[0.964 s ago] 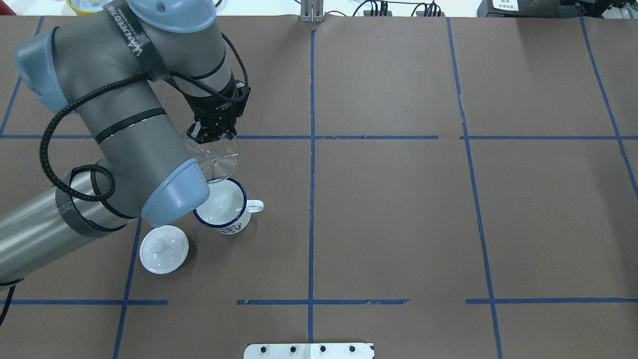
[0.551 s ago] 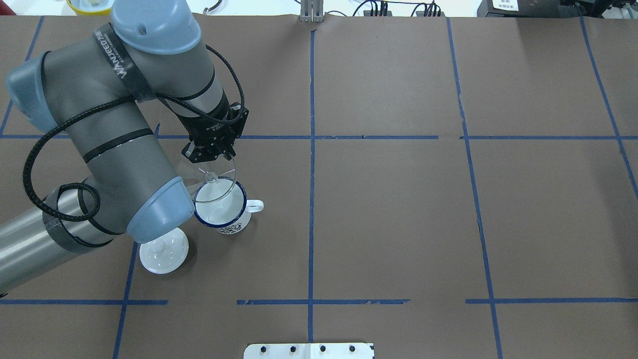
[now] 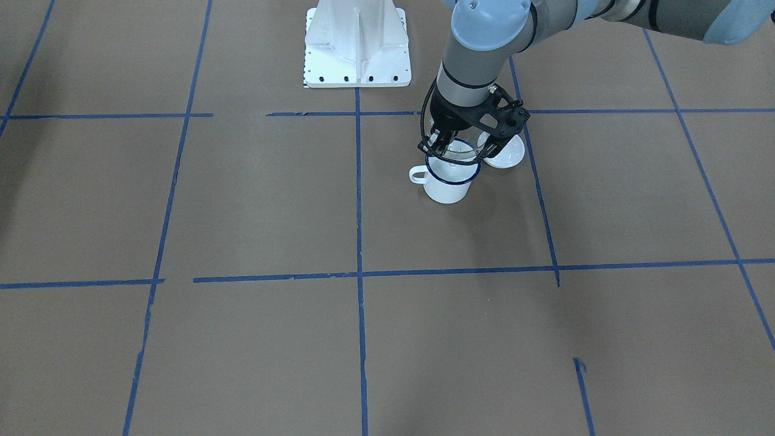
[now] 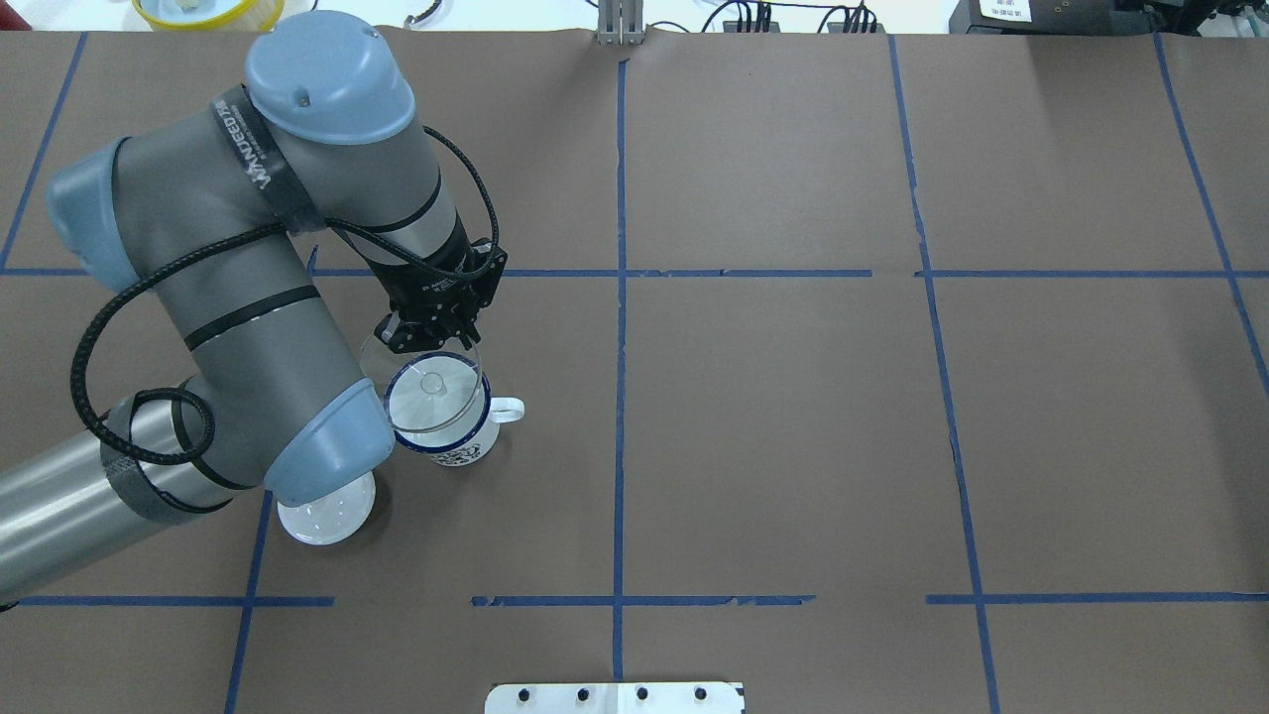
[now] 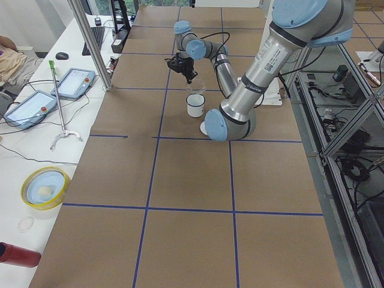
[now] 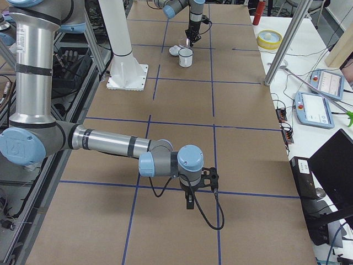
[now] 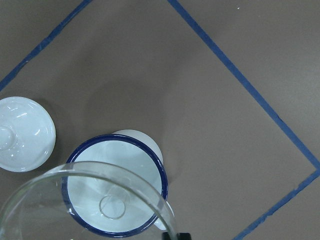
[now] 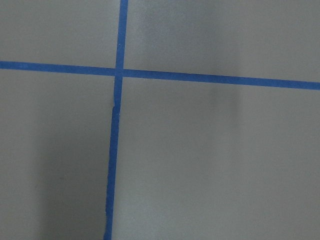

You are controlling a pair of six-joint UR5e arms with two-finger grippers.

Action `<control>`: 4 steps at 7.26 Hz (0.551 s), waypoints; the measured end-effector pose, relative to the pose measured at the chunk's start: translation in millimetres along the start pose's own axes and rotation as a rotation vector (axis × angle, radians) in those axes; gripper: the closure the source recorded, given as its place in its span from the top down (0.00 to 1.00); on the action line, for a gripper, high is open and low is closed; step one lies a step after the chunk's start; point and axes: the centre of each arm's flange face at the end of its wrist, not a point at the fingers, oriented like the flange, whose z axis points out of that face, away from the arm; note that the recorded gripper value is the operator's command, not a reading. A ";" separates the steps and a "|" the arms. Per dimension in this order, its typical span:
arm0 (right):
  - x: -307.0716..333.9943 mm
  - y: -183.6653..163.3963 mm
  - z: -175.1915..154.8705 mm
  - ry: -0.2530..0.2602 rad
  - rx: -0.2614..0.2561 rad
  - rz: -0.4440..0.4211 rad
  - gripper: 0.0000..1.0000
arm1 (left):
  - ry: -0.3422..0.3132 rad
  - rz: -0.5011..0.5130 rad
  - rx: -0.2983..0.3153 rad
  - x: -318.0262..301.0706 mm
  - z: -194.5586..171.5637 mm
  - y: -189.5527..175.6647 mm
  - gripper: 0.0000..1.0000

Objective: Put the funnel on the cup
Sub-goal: 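Carry the glass cup over the enamel mug with the left gripper, then lower the glass cup into the enamel mug and open the left gripper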

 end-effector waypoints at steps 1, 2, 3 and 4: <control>0.0 0.0 0.1 0.000 0.000 0.000 1.00 | -0.007 0.028 0.002 -0.2 7.5 -1.8 0.00; 0.0 0.0 0.1 0.000 0.000 0.000 1.00 | -0.021 0.054 0.004 -2.8 16.7 -6.3 0.00; 0.1 0.0 0.1 0.000 0.000 0.000 1.00 | -0.030 0.074 0.001 -6.4 25.5 -10.1 0.00; 0.1 0.0 0.1 0.000 0.000 0.000 1.00 | -0.030 0.090 -0.006 -9.9 35.3 -12.0 0.00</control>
